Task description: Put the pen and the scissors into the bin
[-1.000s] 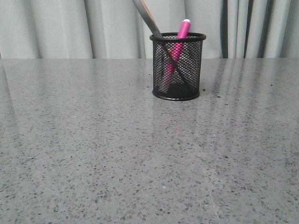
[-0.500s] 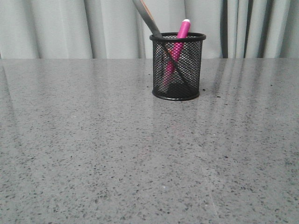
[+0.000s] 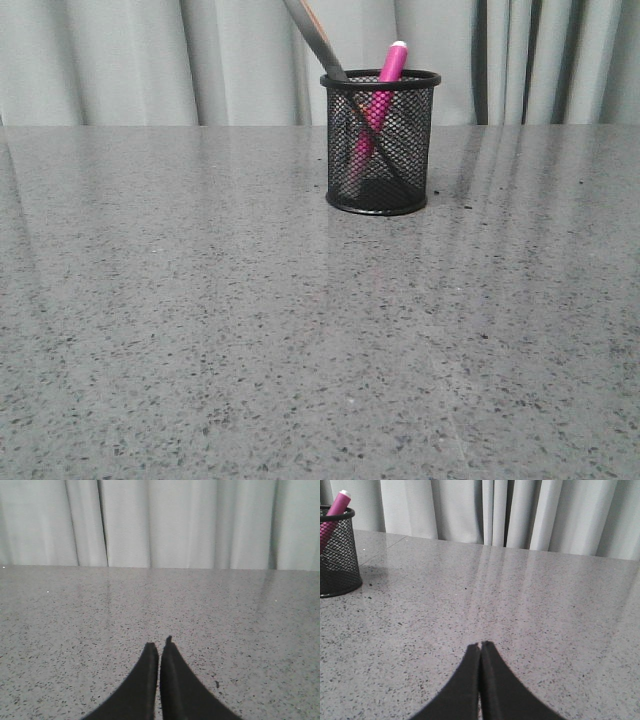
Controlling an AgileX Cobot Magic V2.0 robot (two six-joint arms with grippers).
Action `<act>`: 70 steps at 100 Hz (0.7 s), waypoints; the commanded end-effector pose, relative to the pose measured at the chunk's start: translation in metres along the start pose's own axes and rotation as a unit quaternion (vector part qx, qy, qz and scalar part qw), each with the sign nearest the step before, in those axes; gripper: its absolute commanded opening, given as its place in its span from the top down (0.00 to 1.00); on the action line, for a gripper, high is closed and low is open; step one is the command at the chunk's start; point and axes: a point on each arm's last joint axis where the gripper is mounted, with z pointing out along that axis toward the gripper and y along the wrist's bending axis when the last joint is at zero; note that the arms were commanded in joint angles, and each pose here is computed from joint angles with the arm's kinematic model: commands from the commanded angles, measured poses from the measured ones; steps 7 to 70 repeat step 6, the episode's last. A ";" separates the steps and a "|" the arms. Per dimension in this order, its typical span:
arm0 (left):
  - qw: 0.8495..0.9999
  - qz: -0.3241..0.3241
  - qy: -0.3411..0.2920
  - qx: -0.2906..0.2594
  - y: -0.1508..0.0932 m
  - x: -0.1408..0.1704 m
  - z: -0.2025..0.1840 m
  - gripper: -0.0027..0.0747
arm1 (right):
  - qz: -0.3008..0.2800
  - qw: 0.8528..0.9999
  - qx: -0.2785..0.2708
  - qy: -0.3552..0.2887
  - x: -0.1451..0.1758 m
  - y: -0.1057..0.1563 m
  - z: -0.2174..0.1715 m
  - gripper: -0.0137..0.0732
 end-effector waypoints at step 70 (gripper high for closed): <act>0.999 -0.010 -0.032 -0.001 0.000 0.006 -0.001 0.99 | -0.007 0.999 0.006 -0.045 -0.004 0.000 -0.001 0.93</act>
